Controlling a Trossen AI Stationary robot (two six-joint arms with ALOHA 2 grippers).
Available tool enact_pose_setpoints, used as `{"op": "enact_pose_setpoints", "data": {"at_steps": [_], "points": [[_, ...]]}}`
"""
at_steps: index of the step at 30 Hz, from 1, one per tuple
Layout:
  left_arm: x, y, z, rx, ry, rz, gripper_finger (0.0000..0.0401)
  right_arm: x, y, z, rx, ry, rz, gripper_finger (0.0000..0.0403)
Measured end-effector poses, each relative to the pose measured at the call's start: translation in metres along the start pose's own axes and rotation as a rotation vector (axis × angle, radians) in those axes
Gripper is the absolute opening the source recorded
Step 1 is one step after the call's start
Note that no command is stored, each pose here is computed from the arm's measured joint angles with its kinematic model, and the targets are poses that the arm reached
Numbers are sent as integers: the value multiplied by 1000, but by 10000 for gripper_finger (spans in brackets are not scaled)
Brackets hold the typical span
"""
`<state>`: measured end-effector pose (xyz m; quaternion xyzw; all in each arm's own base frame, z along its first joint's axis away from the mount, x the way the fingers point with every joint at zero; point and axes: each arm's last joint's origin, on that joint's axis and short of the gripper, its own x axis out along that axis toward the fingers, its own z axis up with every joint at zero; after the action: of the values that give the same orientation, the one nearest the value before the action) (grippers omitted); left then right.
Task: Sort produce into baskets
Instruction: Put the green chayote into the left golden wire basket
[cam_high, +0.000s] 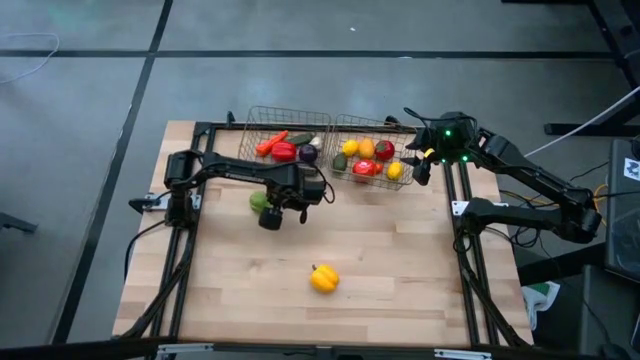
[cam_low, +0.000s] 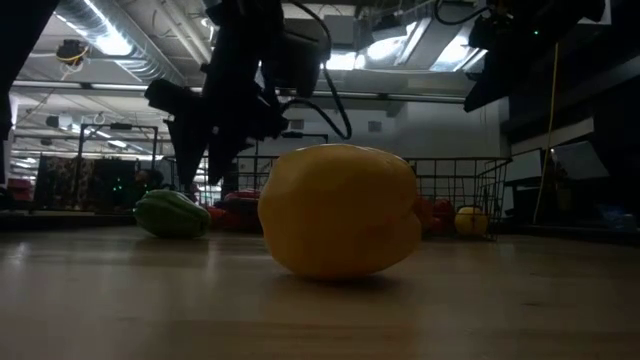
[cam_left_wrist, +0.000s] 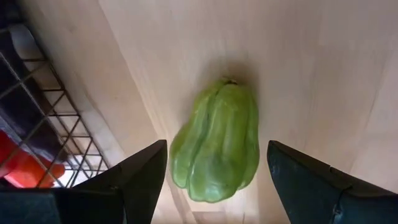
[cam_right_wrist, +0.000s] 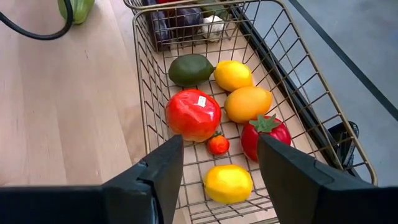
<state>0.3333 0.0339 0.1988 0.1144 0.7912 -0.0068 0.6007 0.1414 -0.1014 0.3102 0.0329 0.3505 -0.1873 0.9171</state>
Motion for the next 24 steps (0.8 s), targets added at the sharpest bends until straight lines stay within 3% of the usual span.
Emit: {"op": "enact_pose_setpoints", "data": {"at_steps": [13, 24], "points": [[7, 0, 0, -115, -3, -2, 274, 0, 0, 0, 0, 0, 0, 204], [7, 0, 4, -124, -39, 5, 274, 0, 0, 0, 0, -1, 0, 204]]}}
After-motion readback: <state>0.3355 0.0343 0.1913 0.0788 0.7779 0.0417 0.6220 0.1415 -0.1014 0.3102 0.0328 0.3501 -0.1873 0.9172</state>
